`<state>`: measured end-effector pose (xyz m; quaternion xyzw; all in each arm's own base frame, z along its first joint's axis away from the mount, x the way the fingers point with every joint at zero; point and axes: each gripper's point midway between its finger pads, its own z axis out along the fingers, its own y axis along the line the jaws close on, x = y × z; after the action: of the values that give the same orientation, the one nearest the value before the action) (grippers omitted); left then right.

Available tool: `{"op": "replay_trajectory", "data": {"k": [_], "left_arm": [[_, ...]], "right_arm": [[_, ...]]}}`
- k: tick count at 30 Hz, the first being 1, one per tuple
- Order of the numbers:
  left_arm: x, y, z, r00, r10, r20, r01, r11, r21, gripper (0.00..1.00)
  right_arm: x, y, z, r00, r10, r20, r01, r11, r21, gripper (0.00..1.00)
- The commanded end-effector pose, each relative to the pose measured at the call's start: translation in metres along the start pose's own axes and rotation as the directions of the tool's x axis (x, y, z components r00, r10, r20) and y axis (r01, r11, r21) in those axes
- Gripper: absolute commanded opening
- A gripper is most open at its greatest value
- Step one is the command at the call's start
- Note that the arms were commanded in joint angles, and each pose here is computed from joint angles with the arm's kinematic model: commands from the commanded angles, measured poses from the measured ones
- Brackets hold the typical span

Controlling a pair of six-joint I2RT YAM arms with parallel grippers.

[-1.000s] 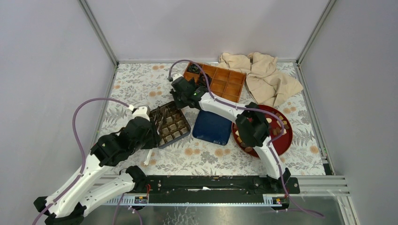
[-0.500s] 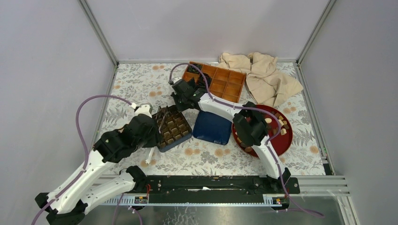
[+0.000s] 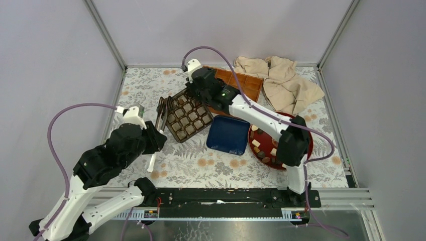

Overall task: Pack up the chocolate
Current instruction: Adjust the packing box at the center of the board.

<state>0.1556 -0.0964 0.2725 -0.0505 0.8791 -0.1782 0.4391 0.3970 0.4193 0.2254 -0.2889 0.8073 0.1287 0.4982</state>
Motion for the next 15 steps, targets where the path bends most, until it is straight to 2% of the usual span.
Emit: {"op": "replay_trajectory", "data": {"k": [1,7,15], "left_arm": [[-0.022,-0.002,-0.009,0.995,-0.024,0.094,0.023,1.000,0.014,0.00],[-0.030,-0.004,-0.018,0.991,-0.032,0.128,0.027,0.999,0.041,0.00],[-0.035,-0.007,-0.025,0.989,-0.039,0.146,0.029,0.997,0.069,0.00]], "right_arm": [[-0.080,-0.013,-0.054,0.971,-0.054,0.234,0.036,0.996,0.078,0.01],[-0.104,-0.031,-0.080,0.939,-0.170,0.298,0.112,0.973,0.204,0.01],[-0.112,-0.043,-0.096,0.916,-0.232,0.329,0.135,0.947,0.291,0.00]]}}
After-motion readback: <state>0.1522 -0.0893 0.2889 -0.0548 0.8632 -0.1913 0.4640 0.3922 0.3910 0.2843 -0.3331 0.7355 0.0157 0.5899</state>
